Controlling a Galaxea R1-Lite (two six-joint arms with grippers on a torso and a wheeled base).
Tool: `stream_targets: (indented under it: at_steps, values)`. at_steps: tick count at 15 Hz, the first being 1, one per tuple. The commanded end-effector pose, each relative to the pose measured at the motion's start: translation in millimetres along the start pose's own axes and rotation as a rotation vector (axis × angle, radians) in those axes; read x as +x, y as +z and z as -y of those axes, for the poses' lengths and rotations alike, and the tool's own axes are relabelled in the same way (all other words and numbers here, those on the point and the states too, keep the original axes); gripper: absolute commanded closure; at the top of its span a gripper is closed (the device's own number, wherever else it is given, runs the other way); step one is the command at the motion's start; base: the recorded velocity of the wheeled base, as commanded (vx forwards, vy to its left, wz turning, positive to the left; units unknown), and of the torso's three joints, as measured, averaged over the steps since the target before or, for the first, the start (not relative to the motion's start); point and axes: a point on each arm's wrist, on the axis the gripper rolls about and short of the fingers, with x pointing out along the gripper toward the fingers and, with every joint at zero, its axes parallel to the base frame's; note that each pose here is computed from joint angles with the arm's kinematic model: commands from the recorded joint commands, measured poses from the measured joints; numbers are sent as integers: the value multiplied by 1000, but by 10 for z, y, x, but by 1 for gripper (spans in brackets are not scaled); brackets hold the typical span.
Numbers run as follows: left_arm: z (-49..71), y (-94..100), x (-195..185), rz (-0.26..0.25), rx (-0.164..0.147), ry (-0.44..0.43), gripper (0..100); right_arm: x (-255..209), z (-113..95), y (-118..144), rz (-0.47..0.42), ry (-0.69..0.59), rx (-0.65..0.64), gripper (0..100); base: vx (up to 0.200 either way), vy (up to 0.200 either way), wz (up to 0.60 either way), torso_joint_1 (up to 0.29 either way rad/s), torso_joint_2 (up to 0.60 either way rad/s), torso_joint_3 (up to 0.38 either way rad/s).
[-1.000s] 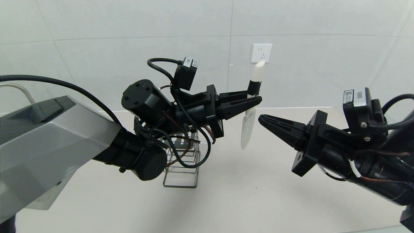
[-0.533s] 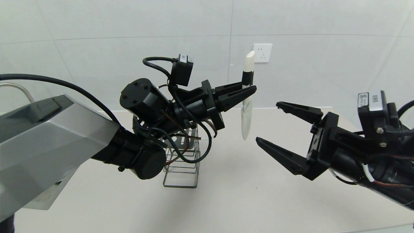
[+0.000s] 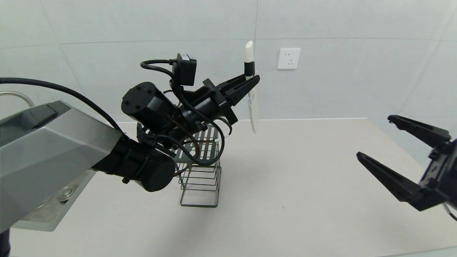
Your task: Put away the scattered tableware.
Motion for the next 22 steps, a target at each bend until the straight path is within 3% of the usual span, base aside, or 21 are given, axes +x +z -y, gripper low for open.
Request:
stream_targets:
  at_steps: [1,3,5,8,10,12,14,17,20,22]
  values:
    - [-12,91,-19,17,14,17,100,-341,-2,91,44,-95,-59,0,0,0,0,0,0,0]
    - [45,154,-73,12,9,32,100,-616,-40,122,51,-184,-117,0,0,0,0,0,0,0]
    - [79,141,-134,-7,42,57,100,-762,-70,179,72,-242,-150,0,0,0,0,0,0,0]
    - [131,179,-206,-19,64,89,100,-924,-157,197,77,-270,-164,0,0,0,0,0,0,0]
    - [238,345,-305,-14,72,102,100,-1138,-294,295,164,-289,-208,0,0,0,0,0,0,0]
    - [277,394,-344,-15,72,104,100,-1235,-359,304,183,-309,-228,0,0,0,0,0,0,0]
    - [347,465,-438,-24,110,134,100,-1519,-596,204,180,-353,-255,0,0,0,0,0,0,0]
    - [411,559,-500,-17,118,144,100,-1752,-813,-36,162,-300,-251,0,0,0,0,0,0,0]
    - [444,684,-516,16,134,178,100,-1742,-819,-88,119,-295,-232,0,0,0,0,0,0,0]
    - [465,752,-535,32,142,192,100,-1737,-801,-284,-73,-418,-118,0,0,0,0,0,0,0]
